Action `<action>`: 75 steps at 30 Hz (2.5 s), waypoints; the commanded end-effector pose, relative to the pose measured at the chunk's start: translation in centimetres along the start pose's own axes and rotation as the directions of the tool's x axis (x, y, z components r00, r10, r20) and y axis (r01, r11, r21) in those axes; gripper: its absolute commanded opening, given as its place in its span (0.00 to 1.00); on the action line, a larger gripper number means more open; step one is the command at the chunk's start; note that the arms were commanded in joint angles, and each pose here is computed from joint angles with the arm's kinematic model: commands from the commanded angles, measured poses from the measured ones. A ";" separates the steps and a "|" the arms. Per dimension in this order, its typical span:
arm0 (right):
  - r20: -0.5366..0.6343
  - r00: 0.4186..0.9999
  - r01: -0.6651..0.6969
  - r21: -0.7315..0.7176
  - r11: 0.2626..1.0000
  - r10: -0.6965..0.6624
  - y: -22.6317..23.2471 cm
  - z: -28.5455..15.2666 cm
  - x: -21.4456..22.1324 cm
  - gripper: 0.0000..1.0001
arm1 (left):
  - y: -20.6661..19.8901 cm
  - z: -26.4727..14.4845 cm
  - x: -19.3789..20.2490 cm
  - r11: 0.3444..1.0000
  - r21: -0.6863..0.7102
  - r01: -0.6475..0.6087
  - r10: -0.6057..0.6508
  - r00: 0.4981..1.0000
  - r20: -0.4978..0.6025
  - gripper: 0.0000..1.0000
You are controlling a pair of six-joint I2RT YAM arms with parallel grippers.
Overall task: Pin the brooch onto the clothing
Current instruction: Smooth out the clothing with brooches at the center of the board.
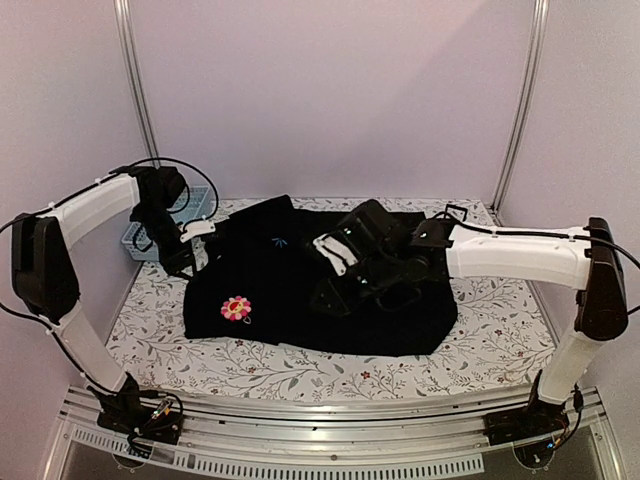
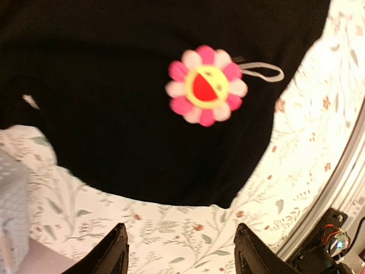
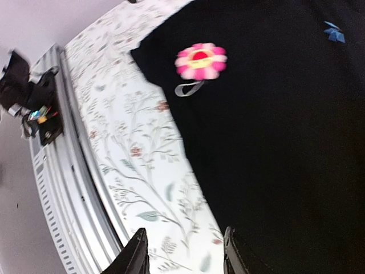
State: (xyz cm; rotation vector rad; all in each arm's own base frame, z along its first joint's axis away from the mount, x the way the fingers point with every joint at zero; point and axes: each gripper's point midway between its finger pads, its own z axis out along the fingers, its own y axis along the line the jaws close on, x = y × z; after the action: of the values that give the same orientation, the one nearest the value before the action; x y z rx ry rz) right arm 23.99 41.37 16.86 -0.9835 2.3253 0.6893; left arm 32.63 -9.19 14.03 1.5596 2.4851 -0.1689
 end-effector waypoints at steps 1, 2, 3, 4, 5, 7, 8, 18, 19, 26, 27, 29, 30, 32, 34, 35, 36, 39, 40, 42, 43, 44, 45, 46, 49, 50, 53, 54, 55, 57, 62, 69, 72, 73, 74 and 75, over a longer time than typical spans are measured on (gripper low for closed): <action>0.050 0.958 0.285 -0.206 0.936 -0.281 6.7 6.0 0.7 0.42 | -5.7 3.2 3.5 0.984 0.152 -0.087 0.102 0.991 -0.089 0.64; 0.059 0.954 0.299 -0.221 0.928 -0.294 7.3 6.8 0.6 0.41 | -5.9 3.9 3.9 0.985 0.150 -0.085 0.101 0.990 -0.098 0.65; 0.058 0.953 0.302 -0.233 0.924 -0.297 7.6 7.7 0.6 0.41 | -6.1 4.7 4.4 0.984 0.156 -0.081 0.098 0.989 -0.107 0.66; 0.052 0.955 0.295 -0.235 0.926 -0.291 7.5 9.1 0.8 0.41 | -5.9 5.5 4.5 0.986 0.144 -0.083 0.099 0.989 -0.107 0.67; 0.057 0.956 0.292 -0.237 0.927 -0.287 7.6 9.7 0.6 0.40 | -5.8 6.3 4.9 0.987 0.139 -0.083 0.100 0.988 -0.117 0.68; 0.069 0.955 0.296 -0.230 0.927 -0.288 7.8 11.1 0.2 0.40 | -5.8 7.8 5.6 0.987 0.141 -0.078 0.098 0.985 -0.141 0.69; 0.058 0.955 0.295 -0.226 0.928 -0.290 7.7 12.2 0.5 0.40 | -5.9 8.5 5.9 0.986 0.151 -0.073 0.096 0.984 -0.152 0.69; -0.005 0.948 0.312 -0.164 0.936 -0.317 5.9 17.9 2.7 0.41 | -6.2 11.5 6.3 0.985 0.159 -0.073 0.095 0.987 -0.132 0.70; -0.005 0.948 0.314 -0.162 0.935 -0.319 5.9 18.2 2.6 0.41 | -6.0 11.6 6.2 0.987 0.142 -0.075 0.094 0.987 -0.128 0.71; -0.031 0.949 0.305 -0.146 0.941 -0.313 5.1 20.0 2.9 0.10 | -3.7 12.4 5.7 0.998 0.025 -0.058 0.060 0.991 -0.121 0.37; -0.031 0.951 0.299 -0.151 0.942 -0.306 5.1 19.8 2.7 0.06 | -3.6 12.4 5.6 0.998 0.022 -0.059 0.061 0.991 -0.120 0.28; -0.024 0.958 0.280 -0.163 0.946 -0.287 5.1 19.4 1.9 0.00 | -3.1 12.1 5.3 0.998 0.006 -0.058 0.059 0.992 -0.115 0.08; -0.010 0.961 0.269 -0.182 0.946 -0.276 5.4 18.9 1.1 0.00 | -2.8 11.9 5.0 0.999 -0.003 -0.055 0.054 0.993 -0.107 0.01; 0.022 0.968 0.248 -0.222 0.943 -0.250 5.9 17.7 -0.5 0.00 | -2.4 11.3 4.3 0.999 -0.013 -0.039 0.038 0.995 -0.091 0.00; 0.064 0.974 0.227 -0.268 0.936 -0.218 6.4 16.3 -2.4 0.00 | -1.9 10.8 3.7 1.000 -0.014 -0.028 0.027 0.997 -0.075 0.00; 0.078 0.980 0.198 -0.292 0.936 -0.184 6.4 15.7 -3.4 0.00 | -1.7 10.6 3.4 1.000 -0.010 -0.024 0.023 0.997 -0.069 0.00; 0.094 0.984 0.177 -0.316 0.932 -0.155 6.4 14.9 -4.4 0.00 | -1.5 10.4 3.1 1.000 -0.008 -0.022 0.021 0.998 -0.062 0.00; 0.132 0.989 0.110 -0.377 0.920 -0.064 5.7 13.3 -6.8 0.00 | 0.1 9.7 1.7 0.999 -0.044 -0.008 0.006 0.999 -0.033 0.00; 0.135 0.990 0.085 -0.390 0.917 -0.034 5.3 13.1 -7.3 0.00 | 0.7 9.6 1.3 0.998 -0.060 0.001 -0.003 1.000 -0.025 0.00; 0.147 0.989 0.046 -0.410 0.911 0.016 4.4 13.0 -8.2 0.00 | 1.8 9.4 0.4 0.996 -0.087 0.012 -0.013 1.000 -0.006 0.05; 0.147 0.988 0.026 -0.416 0.909 0.039 3.9 12.9 -8.5 0.00 | 2.4 9.1 -0.1 0.995 -0.103 0.016 -0.016 1.000 0.006 0.12; 0.151 0.987 0.013 -0.427 0.904 0.057 3.6 12.9 -8.9 0.00 | 2.9 8.9 -0.5 0.993 -0.117 0.021 -0.019 1.000 0.019 0.21; 0.148 0.985 -0.013 -0.441 0.897 0.087 3.4 12.9 -9.3 0.00 | 3.3 8.6 -1.0 0.992 -0.128 0.025 -0.021 0.999 0.031 0.31; 0.145 0.983 -0.035 -0.455 0.890 0.113 3.0 13.0 -9.5 0.00 | 3.6 8.1 -1.5 0.990 -0.138 0.028 -0.022 0.999 0.046 0.39; 0.139 0.970 -0.110 -0.481 0.870 0.199 1.7 12.9 -10.5 0.00 | 4.1 6.3 -3.0 0.985 -0.171 0.031 -0.016 0.996 0.091 0.50; 0.157 0.960 -0.128 -0.489 0.863 0.232 1.1 12.7 -11.3 0.00 | 3.8 5.5 -3.7 0.984 -0.178 0.024 -0.004 0.994 0.111 0.50; 0.162 0.928 -0.222 -0.485 0.846 0.337 -1.0 12.9 -12.4 0.00 | 1.7 3.5 -5.8 0.992 -0.129 -0.007 0.030 0.984 0.178 0.51; 0.171 0.919 -0.237 -0.481 0.844 0.355 -1.5 13.0 -12.8 0.00 | 0.8 3.4 -6.1 0.996 -0.091 -0.015 0.031 0.984 0.178 0.50; 0.173 0.910 -0.259 -0.475 0.841 0.377 -2.0 13.2 -13.1 0.00 | -0.2 3.6 -6.4 0.997 -0.064 -0.031 0.042 0.984 0.172 0.48; 0.167 0.898 -0.295 -0.456 0.839 0.407 -3.0 14.1 -13.2 0.00 | -2.1 4.5 -6.7 0.996 -0.028 -0.079 0.083 0.986 0.142 0.43; 0.141 0.854 -0.404 -0.428 0.808 0.502 -6.2 16.4 -12.4 0.00 | -6.5 8.0 -7.8 0.977 0.046 -0.210 0.205 0.974 0.093 0.40; 0.153 0.779 -0.504 -0.423 0.753 0.608 -9.8 17.7 -12.4 0.00 | -4.6 11.3 -11.2 0.957 -0.096 -0.274 0.285 0.950 0.129 0.49; 0.152 0.734 -0.560 -0.416 0.716 0.662 -11.7 18.6 -12.0 0.00 | -4.5 12.9 -11.9 0.941 -0.115 -0.319 0.331 0.937 0.115 0.49; 0.150 0.719 -0.580 -0.408 0.705 0.678 -12.4 19.1 -11.6 0.00 | -4.6 13.5 -12.1 0.936 -0.119 -0.332 0.345 0.932 0.110 0.49; 0.149 0.702 -0.599 -0.406 0.690 0.696 -13.1 19.3 -11.5 0.00 | -4.5 13.9 -12.4 0.932 -0.128 -0.340 0.354 0.929 0.110 0.49; 0.147 0.688 -0.614 -0.403 0.678 0.711 -13.7 19.7 -11.1 0.00 | -4.4 14.3 -12.7 0.930 -0.137 -0.342 0.357 0.927 0.113 0.49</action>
State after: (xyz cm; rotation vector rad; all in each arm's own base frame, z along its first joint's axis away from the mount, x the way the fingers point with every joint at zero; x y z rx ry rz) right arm 43.55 51.94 7.91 -0.2209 2.3077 1.4374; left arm 34.05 -23.21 4.14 1.8195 2.1359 -0.1342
